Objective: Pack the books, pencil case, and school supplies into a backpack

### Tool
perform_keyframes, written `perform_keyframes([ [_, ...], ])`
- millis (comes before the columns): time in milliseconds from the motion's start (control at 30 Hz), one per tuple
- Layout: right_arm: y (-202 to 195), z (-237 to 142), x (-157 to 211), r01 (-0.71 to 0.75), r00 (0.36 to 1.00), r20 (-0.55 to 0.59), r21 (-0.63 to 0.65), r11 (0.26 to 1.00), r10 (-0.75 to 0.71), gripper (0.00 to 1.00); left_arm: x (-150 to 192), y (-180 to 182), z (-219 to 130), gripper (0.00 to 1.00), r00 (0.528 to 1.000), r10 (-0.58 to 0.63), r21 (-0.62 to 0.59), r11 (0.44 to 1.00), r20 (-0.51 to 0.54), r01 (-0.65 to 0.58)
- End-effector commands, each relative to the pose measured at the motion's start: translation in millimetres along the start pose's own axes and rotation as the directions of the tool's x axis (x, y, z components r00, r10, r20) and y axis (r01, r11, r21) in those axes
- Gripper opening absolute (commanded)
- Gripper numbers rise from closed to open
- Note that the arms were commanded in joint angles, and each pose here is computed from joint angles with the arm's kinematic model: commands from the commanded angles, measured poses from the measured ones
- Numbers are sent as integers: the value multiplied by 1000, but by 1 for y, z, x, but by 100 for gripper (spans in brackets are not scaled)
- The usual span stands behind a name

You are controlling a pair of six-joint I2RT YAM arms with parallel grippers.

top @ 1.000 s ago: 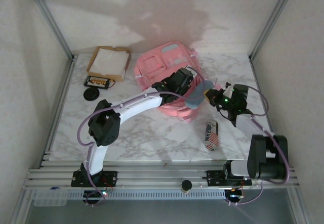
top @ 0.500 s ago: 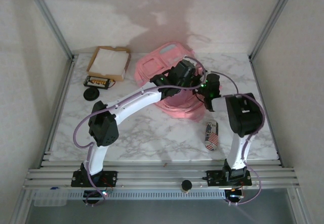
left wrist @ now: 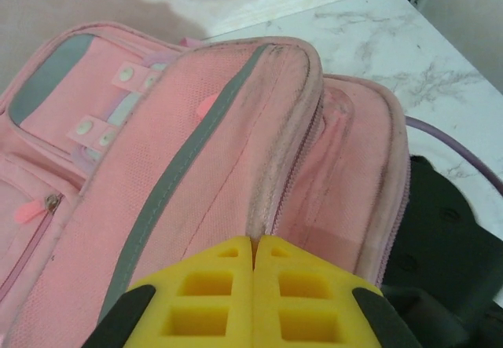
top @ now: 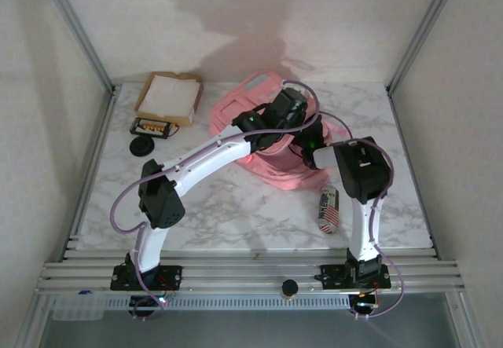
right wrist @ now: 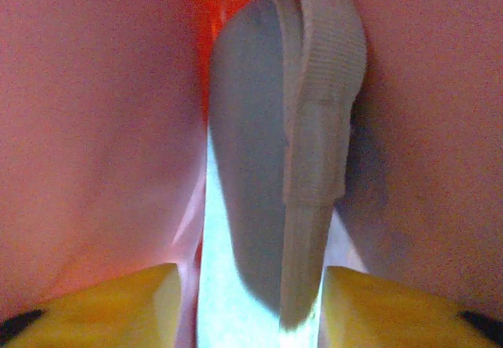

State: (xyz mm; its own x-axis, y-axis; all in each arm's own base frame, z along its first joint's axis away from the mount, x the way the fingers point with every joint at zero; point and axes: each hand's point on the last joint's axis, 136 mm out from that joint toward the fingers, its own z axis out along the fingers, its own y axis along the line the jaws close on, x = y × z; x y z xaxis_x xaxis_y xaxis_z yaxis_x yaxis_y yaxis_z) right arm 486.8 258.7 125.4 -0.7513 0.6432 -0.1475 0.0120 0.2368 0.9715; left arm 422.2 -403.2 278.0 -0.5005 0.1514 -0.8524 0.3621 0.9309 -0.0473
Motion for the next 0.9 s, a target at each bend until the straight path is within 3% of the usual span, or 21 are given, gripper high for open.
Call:
perform_keyframes([
  [0, -7, -33, -3, 54, 997, 40, 126, 991, -60, 68, -43, 11, -19, 0, 986, -121, 19, 993, 115, 120],
  [233, -17, -104, -6, 83, 986, 121, 265, 961, -118, 82, -48, 21, -11, 0, 974, -188, 19, 982, 128, 187],
  [367, -5, -149, -16, 109, 966, 195, 285, 952, -169, 81, -44, 8, -9, 0, 971, -217, 85, 974, 100, 209],
  [500, 22, -186, -26, 232, 925, 180, 425, 875, -334, 81, -11, 2, 9, 0, 972, -235, 113, 966, 17, 232],
  [633, 52, -218, -14, 326, 879, 160, 485, 811, -449, 75, 17, -19, 15, 2, 962, -256, 238, 933, -92, 271],
  [667, 58, -223, -10, 352, 867, 143, 504, 789, -478, 74, 21, -21, 14, 6, 959, -258, 257, 925, -114, 279],
  [733, 67, -227, 3, 396, 853, 98, 521, 757, -513, 73, 26, -15, 7, 24, 945, -289, 285, 902, -155, 323],
  [867, 62, -214, 39, 437, 873, -45, 515, 737, -486, 65, 16, 33, -32, 48, 899, -430, 325, 840, -89, 434],
])
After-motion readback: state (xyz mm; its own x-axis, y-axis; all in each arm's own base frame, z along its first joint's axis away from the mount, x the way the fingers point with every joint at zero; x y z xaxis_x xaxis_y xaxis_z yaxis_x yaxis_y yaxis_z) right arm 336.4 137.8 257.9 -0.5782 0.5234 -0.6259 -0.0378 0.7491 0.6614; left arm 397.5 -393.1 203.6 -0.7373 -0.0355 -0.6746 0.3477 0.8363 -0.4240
